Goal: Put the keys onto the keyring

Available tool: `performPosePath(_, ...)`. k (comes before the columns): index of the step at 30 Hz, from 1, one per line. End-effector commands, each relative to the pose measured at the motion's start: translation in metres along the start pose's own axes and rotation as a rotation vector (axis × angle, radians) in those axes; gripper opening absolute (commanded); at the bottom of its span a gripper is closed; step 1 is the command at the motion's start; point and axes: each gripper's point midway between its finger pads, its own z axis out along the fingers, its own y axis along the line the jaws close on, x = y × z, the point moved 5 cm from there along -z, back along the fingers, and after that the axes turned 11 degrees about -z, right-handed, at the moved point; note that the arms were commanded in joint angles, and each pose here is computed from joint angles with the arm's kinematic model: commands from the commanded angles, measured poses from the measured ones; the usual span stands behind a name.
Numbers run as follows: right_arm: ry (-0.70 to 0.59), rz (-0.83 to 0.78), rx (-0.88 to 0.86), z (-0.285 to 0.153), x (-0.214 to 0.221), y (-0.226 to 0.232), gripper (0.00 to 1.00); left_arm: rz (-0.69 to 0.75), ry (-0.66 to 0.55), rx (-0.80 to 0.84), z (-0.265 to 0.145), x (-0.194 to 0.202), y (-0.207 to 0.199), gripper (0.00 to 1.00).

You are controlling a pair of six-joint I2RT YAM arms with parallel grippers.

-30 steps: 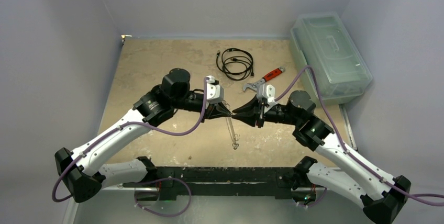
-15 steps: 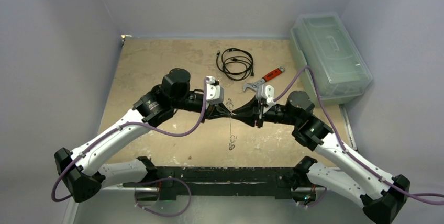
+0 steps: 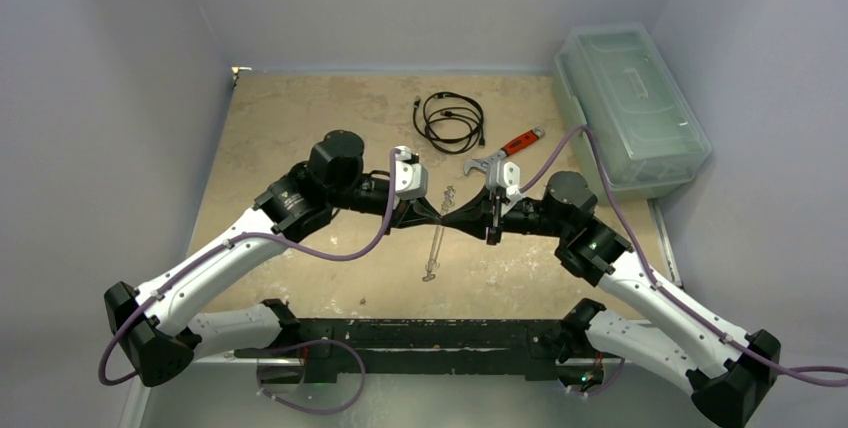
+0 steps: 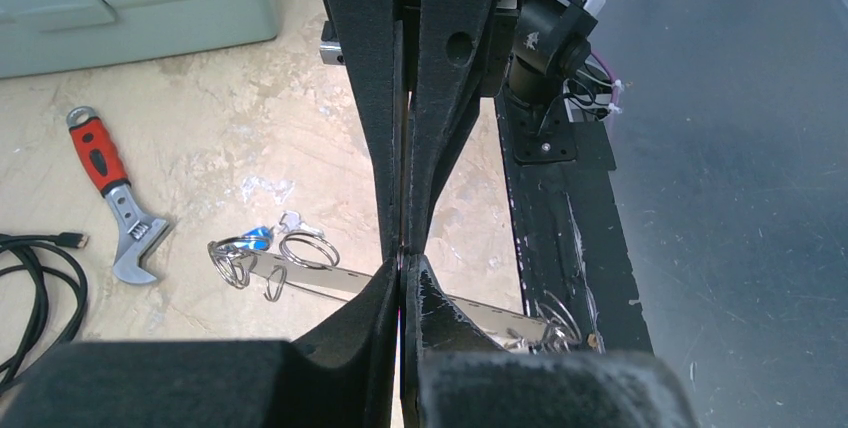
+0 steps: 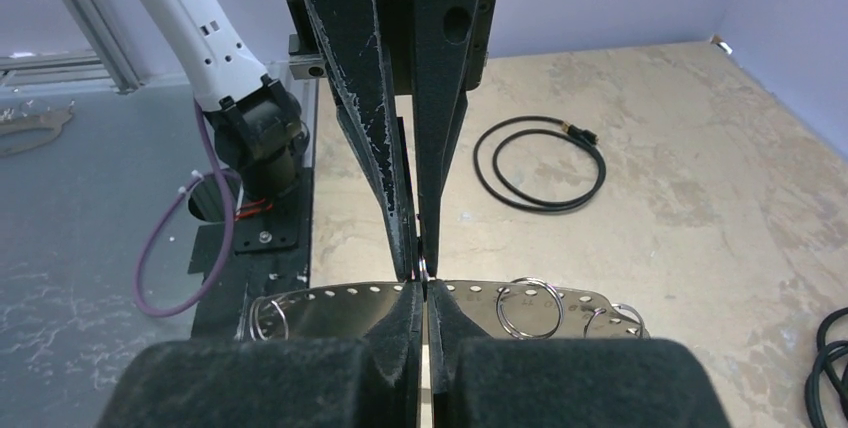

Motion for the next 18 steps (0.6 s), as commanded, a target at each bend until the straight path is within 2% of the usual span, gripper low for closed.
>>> performPosePath(1, -0.043, -0.013, -0.02, 0.003, -0.009, -0.001, 0.0, 0.07, -0.053, 0.039, 0.0, -0.023, -0.007, 0.0)
performPosePath(3, -0.058, -0.018, -0.02, 0.004, -0.01, -0.001, 0.0, 0.066, -0.052, 0.031, 0.001, -0.023, -0.006, 0.01)
performPosePath(4, -0.072, -0.013, -0.016, 0.003, -0.011, 0.0, 0.0, 0.064, -0.053, 0.022, 0.001, -0.025, -0.005, 0.1)
performPosePath(6, -0.101, -0.005, 0.001, 0.003, -0.014, 0.0, 0.0, 0.059, -0.056, 0.006, 0.0, -0.026, -0.004, 0.37)
performPosePath(8, -0.134, -0.01, 0.019, 0.001, -0.017, 0.0, 0.0, 0.058, -0.068, -0.015, -0.001, -0.029, -0.003, 0.59)
performPosePath(9, -0.144, -0.009, 0.029, 0.001, -0.016, -0.001, 0.0, 0.058, -0.074, -0.028, -0.003, -0.03, -0.002, 0.75)
performPosePath(10, -0.156, -0.01, 0.041, 0.0, -0.017, -0.001, 0.0, 0.061, -0.079, -0.049, -0.004, -0.03, 0.0, 0.81)
performPosePath(13, -0.19, -0.005, 0.072, -0.001, -0.019, -0.003, 0.0, 0.073, -0.102, -0.069, -0.009, -0.034, -0.003, 0.86)
performPosePath(18, -0.276, -0.001, 0.111, -0.005, -0.029, -0.003, 0.0, 0.136, -0.175, -0.119, -0.023, -0.045, -0.009, 0.85)
